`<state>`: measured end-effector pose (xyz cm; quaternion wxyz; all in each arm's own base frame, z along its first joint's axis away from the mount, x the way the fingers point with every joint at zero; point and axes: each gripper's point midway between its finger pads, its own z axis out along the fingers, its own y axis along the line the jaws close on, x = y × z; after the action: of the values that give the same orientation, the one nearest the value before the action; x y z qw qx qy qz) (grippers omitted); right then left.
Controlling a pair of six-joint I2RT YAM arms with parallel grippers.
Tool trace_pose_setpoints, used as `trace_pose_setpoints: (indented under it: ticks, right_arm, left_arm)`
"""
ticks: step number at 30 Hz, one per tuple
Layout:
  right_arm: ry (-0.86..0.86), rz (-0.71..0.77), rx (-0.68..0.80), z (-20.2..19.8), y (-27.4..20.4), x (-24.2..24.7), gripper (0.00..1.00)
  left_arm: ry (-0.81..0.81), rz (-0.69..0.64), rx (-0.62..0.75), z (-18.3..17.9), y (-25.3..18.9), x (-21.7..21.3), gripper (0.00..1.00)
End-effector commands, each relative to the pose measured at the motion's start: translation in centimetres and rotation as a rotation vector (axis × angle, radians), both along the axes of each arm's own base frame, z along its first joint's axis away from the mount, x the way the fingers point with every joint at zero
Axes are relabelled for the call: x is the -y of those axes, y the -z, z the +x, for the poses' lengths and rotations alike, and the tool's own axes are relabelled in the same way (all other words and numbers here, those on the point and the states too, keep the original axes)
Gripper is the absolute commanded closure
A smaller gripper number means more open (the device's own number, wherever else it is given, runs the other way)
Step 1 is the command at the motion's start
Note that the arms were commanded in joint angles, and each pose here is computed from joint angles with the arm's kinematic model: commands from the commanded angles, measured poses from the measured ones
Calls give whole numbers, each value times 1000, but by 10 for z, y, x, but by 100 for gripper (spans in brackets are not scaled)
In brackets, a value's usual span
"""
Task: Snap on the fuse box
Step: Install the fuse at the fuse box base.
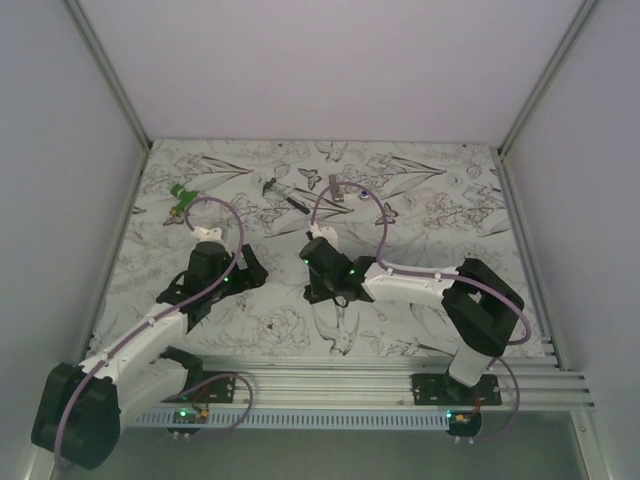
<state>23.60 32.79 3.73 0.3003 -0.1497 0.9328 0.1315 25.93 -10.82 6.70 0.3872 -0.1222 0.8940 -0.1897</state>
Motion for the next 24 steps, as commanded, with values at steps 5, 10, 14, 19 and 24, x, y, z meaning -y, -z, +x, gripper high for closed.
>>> trace_pose_setpoints:
  ticks: [5,10,14,19,24]
  right_arm:
    - [-22,-307,-221,-56,92,89,100]
    - [-75,-223,-158,-46,68,69,95]
    - [-122,-130,-74,-28,31,41,86]
    - [-161,-54,5,-11,-5,15,75]
    - [-184,-18,55,-2,-27,2,68]
  left_arm:
    - [11,-23,6,-5,-2,2,0]
    - [31,-50,12,-6,-7,7,0]
    - [64,-86,6,-7,-12,16,1]
    - [112,-139,1,-9,-21,28,0]
    - [140,-178,-10,-13,-25,37,0]
